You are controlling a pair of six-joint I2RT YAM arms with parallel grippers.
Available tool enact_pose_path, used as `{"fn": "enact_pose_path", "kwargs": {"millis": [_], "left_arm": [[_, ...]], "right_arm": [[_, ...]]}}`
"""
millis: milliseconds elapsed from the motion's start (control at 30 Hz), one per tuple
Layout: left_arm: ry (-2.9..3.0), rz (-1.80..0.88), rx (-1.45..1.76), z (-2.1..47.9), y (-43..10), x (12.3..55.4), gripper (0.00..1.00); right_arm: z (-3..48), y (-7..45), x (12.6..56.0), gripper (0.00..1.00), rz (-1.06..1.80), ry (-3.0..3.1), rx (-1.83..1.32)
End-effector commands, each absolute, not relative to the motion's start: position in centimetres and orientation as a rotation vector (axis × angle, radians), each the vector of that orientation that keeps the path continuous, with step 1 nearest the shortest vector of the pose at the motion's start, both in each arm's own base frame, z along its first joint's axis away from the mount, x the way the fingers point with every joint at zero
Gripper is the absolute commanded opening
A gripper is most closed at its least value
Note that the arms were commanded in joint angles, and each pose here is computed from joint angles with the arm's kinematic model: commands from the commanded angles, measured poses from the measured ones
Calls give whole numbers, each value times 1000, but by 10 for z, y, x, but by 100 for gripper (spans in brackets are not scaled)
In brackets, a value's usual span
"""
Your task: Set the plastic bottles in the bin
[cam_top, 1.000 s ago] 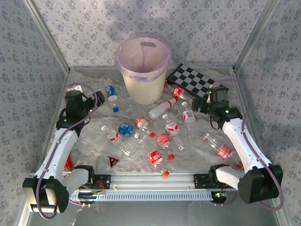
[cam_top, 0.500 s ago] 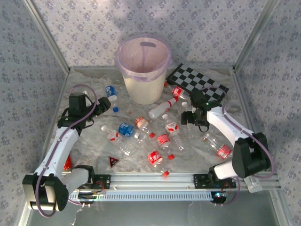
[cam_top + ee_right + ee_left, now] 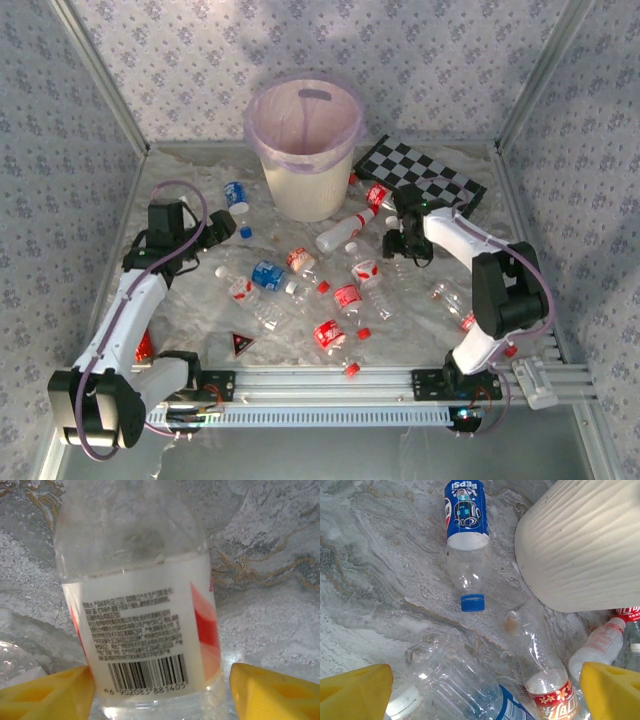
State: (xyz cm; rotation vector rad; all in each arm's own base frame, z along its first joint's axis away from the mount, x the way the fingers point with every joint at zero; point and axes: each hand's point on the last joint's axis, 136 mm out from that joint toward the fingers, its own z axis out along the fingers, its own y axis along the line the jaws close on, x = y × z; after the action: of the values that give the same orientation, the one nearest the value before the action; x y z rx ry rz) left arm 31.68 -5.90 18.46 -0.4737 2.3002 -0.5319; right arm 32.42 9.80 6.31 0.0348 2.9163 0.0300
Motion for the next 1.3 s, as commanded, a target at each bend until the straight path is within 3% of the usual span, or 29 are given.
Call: {"fn": "enact_pose_path", "kwargs": {"millis": [0,267,500,700,967,1267], "left_arm": [[2336,-503,-467,175,-58,318,96],[2333,-475,-493,171,-54,331,96],[2342,-447,-500,165,-51,336,96],[2359,-412,-511,154,-43,353,96],[2421,-369,-483,136,-42,374,95],[2462,-376,-429,131,-62,353,95]], "right_arm": [[74,98,331,67,10,2903,1],[81,91,326,55,-35,2913,-15],[143,97,326,54,62,2803,-40],[242,105,325,52,242,2589,-76],[402,139,355,49,457,2189,-191],[478,223,411,47,628,1960,-356]]}}
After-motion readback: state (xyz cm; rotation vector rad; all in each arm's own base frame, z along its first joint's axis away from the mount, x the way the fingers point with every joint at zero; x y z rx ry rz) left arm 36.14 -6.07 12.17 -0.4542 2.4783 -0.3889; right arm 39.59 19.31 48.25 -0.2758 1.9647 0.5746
